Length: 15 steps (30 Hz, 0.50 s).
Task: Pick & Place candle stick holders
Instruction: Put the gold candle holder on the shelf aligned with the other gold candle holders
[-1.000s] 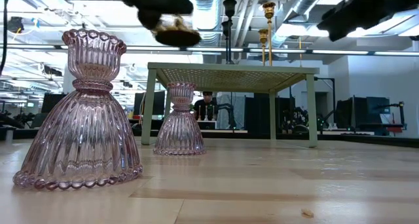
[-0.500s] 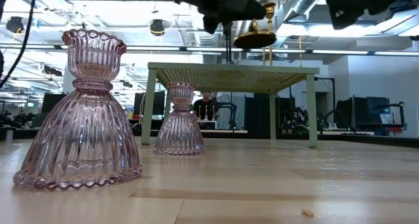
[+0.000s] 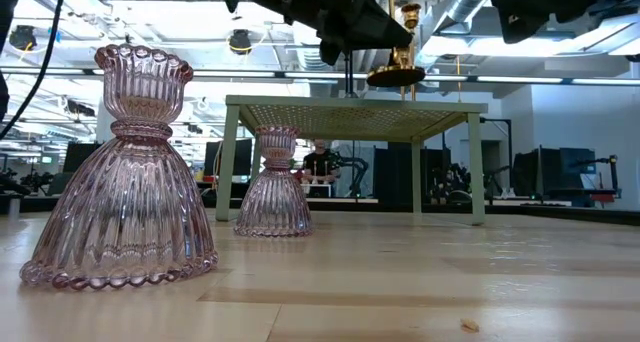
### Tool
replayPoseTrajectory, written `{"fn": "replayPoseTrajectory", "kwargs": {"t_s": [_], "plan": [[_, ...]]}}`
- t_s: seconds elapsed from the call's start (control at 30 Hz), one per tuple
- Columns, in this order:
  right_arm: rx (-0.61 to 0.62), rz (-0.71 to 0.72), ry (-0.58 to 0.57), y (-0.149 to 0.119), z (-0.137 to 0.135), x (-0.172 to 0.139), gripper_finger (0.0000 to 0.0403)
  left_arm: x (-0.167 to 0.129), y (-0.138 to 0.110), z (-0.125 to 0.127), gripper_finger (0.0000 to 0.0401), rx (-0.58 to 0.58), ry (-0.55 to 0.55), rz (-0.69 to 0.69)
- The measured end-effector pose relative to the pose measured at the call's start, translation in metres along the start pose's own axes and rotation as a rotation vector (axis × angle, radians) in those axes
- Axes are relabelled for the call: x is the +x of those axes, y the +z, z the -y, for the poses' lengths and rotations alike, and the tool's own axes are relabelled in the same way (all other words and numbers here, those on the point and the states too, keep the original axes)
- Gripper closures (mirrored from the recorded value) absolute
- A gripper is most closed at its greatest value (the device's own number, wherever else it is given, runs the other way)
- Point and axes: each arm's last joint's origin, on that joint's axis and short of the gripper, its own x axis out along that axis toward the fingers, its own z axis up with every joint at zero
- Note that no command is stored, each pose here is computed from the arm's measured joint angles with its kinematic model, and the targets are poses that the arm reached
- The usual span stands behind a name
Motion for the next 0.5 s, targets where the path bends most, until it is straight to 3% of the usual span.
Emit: {"fn": "replayPoseTrajectory", "kwargs": {"t_s": [0.1,0.27,0.5], "plan": [[0.002,0.029,-0.006,0.003,0.0,0.005,0.0403,0.002,-0.002,-0.002,0.0386,0.004,-0.002,-0.008],[0.014,0.165,-0.056,0.016,0.004,0.019,0.0403,0.001,-0.001,0.004,0.0386,0.0,-0.098,0.012],[0.019,0.07,-0.112,0.004,0.013,0.044,0.0403,0.001,0.0,0.005,0.0386,0.0,-0.117,0.023]]}}
